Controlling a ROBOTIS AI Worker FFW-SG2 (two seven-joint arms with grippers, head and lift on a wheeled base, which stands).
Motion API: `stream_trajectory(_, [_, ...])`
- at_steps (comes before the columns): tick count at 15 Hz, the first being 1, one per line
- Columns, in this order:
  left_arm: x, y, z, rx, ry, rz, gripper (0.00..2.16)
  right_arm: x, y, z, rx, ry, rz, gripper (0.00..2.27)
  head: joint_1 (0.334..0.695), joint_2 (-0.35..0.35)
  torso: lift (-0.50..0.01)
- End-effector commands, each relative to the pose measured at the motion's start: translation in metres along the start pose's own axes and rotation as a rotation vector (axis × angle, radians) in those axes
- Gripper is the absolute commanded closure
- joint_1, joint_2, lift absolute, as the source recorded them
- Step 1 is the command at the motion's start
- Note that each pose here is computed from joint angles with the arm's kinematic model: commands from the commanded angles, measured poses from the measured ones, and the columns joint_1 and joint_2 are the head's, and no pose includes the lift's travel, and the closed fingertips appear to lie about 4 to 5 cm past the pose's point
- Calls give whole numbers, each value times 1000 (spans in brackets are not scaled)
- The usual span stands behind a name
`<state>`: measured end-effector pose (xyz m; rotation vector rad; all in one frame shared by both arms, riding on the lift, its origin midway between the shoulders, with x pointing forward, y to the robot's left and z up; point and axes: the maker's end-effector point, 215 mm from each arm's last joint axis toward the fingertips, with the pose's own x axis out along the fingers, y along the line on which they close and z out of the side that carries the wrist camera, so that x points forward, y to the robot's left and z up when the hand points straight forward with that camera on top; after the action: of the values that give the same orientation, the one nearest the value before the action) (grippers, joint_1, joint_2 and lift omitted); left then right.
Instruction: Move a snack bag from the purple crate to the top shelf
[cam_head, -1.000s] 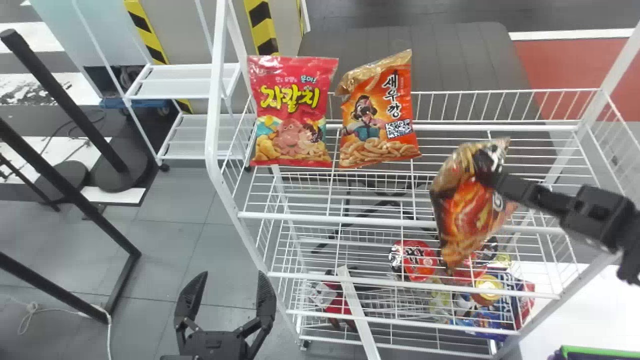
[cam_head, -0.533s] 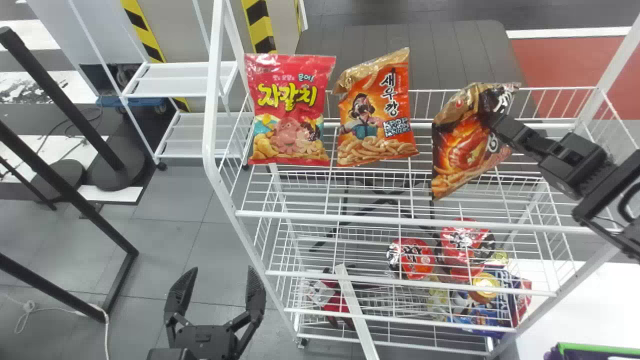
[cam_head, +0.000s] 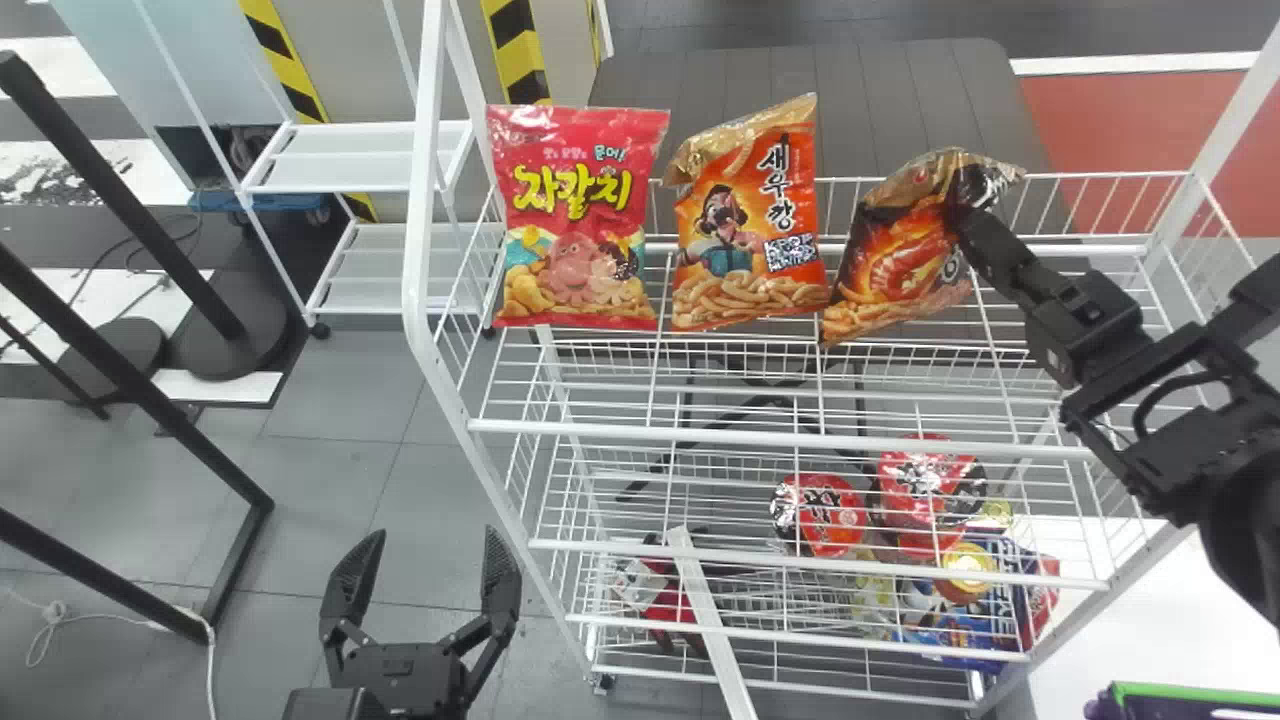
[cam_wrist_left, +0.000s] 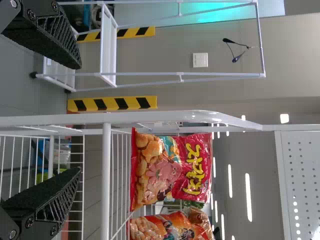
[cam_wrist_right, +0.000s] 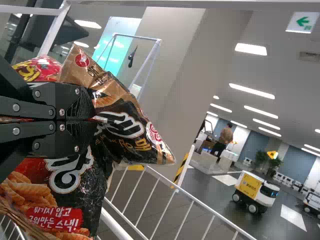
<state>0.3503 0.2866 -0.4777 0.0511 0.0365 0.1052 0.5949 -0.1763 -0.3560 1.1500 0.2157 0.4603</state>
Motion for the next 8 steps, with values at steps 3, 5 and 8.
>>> stream_trajectory(3, [3, 1, -1, -3, -1, 0, 80, 8, -8, 7, 4, -48, 2, 2179, 695, 127, 0])
stream_trajectory(5, [5, 0, -2, -4, 0, -1, 80, 11, -9, 7, 9, -48, 4, 2179, 695, 123, 0])
stream_trajectory(8, [6, -1, -2, -4, 0, -4, 80, 16, -14, 0, 8, -31, -9, 2175, 695, 121, 0])
